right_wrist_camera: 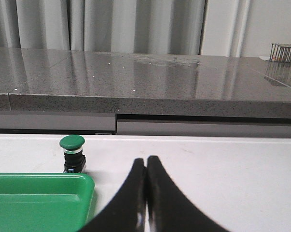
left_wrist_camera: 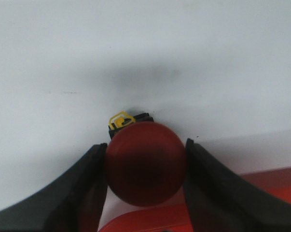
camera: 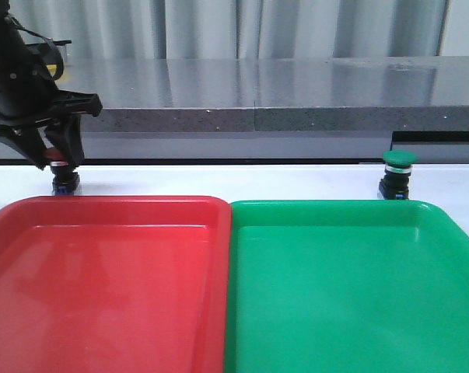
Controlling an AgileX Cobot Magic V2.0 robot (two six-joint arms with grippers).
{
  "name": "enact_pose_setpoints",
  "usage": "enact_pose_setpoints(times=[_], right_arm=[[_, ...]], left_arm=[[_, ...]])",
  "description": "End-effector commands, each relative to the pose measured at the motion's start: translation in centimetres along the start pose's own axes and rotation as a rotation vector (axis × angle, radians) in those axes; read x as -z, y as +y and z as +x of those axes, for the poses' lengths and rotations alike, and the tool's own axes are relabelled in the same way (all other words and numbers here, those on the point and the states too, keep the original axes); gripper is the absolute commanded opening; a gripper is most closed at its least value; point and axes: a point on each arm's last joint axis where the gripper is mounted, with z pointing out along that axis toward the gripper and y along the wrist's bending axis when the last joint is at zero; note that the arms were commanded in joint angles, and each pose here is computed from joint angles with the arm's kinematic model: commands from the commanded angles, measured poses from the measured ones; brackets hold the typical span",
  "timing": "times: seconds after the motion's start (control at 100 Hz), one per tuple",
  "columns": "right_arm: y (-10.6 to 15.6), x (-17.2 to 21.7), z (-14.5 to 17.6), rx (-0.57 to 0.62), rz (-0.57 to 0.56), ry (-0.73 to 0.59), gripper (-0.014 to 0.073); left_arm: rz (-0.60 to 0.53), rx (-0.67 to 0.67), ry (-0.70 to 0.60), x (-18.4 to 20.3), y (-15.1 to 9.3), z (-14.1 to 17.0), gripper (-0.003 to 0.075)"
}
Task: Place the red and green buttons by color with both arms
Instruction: 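Lower the left gripper onto the red button and close on it, then lift the red button with the left gripper, then move the red button into the red tray and lower it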
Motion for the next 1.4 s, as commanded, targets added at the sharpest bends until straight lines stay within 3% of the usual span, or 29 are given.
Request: enact_pose_setpoints(times=[0.0, 0.3, 0.68, 0.98, 1.39], right_arm=[[0.1, 0.2, -1.5, 0.006, -0.014, -0.115, -0.0064], [0.1, 0.2, -1.5, 0.006, -0.014, -0.115, -0.0064], [0.1, 0.2, -1.5, 0.006, -0.014, -0.115, -0.0064], [0.1, 0.2, -1.5, 0.006, -0.014, -0.115, -0.0064], [0.1, 0.2, -1.5, 0.006, -0.014, -0.115, -0.0064]], left_arm=[[0.021, -0.002, -0.123, 3.1, -0.7, -1.5, 0.0247], [0.030, -0.012, -0.163, 4.8, -1.1, -2.8, 0.0221], [0.048, -0.030, -0.247, 10.7, -2.0, -2.4, 0.0221], [0.067, -0.060, -0.261, 14.4, -2.6, 1.9, 0.0221], [0.165, -0.150, -0.112, 11.3, -7.6, 8.9, 0.0221]])
